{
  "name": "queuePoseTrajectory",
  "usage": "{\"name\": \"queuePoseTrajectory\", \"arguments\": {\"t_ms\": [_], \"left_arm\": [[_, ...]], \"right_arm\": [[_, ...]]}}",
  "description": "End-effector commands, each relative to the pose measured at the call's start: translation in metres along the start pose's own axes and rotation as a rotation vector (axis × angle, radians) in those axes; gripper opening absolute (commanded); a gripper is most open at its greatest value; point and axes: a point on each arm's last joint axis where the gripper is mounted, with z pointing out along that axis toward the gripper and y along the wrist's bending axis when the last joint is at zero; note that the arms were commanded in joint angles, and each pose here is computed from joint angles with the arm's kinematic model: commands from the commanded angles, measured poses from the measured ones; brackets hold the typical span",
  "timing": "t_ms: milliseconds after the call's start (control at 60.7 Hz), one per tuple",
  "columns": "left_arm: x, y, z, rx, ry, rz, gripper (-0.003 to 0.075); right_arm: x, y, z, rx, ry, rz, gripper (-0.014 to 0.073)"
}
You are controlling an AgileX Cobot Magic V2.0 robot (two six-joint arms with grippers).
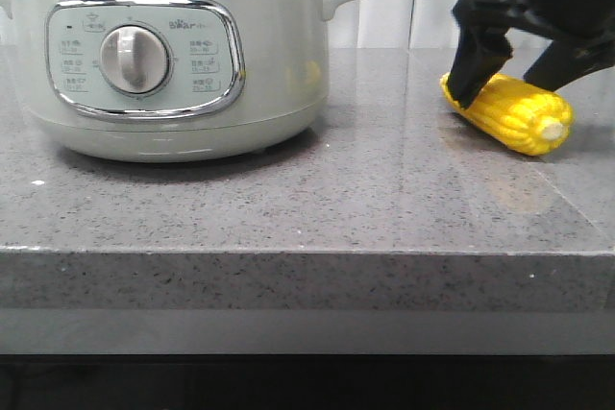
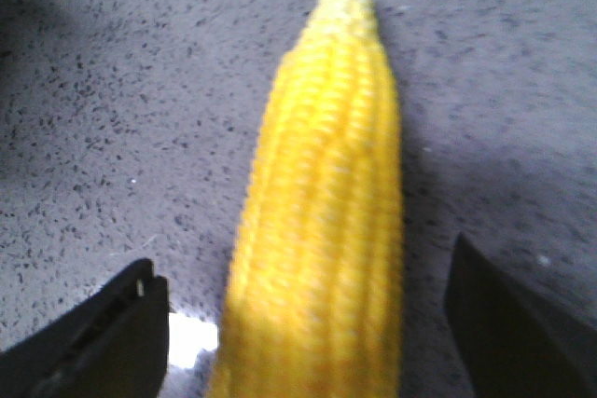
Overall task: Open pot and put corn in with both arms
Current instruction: 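Grasp the yellow corn cob with the right gripper and lift, then carry the corn over the pot and release it inside with the right gripper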
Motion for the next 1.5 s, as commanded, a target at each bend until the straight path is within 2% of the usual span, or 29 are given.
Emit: {"name": "queuePoseTrajectory", "arguments": {"t_ms": [0,132,264,363,511,626,807,939,1055,1203,1417,1483], "left_arm": [[-0.022,0.001,-0.007,0.002,-0.179,-0.012,0.0092],[-0.022,0.001,-0.007,0.002,-0.179,-0.012,0.0091],[-0.022,0.001,-0.007,0.002,-0.179,-0.012,0.0073],[-0.022,0.001,-0.007,0.002,-0.179,-0.012,0.0061],[-0.022,0.001,-0.007,0.001,-0.179,-0.011,0.006],[-0.022,0.001,-0.007,0.001,-0.179,-0.011,0.006],[-0.022,0.001,-0.007,0.001,-0.179,-0.011,0.006],[-0.022,0.001,-0.007,0.001,-0.179,-0.011,0.006],[-0.022,0.001,-0.007,0.001,-0.179,-0.011,0.006],[-0.022,0.001,-0.007,0.001,-0.179,-0.011,0.006],[-0.022,0.001,-0.007,0.0,-0.18,-0.011,0.006],[-0.022,0.001,-0.007,0.0,-0.18,-0.011,0.006]], "right_arm": [[-0.02,0.005,-0.016,-0.008,-0.102,-0.002,0.046],[-0.026,0.006,-0.021,-0.009,-0.122,-0.006,0.0312],[-0.038,0.009,-0.035,-0.014,-0.171,-0.014,0.0221],[-0.053,0.013,-0.055,-0.023,-0.228,-0.027,0.019],[-0.078,0.025,-0.093,-0.046,-0.346,-0.059,0.019],[-0.097,0.05,-0.113,-0.097,-0.435,-0.106,0.019],[-0.116,0.114,-0.12,-0.229,-0.538,-0.216,0.019],[-0.12,0.162,-0.1,-0.322,-0.544,-0.278,0.0192],[-0.118,0.189,-0.073,-0.363,-0.502,-0.309,0.0193],[-0.109,0.202,-0.048,-0.377,-0.424,-0.331,0.0211],[-0.105,0.203,-0.04,-0.377,-0.376,-0.34,0.0428],[-0.105,0.203,-0.04,-0.377,-0.379,-0.339,0.0465]]}}
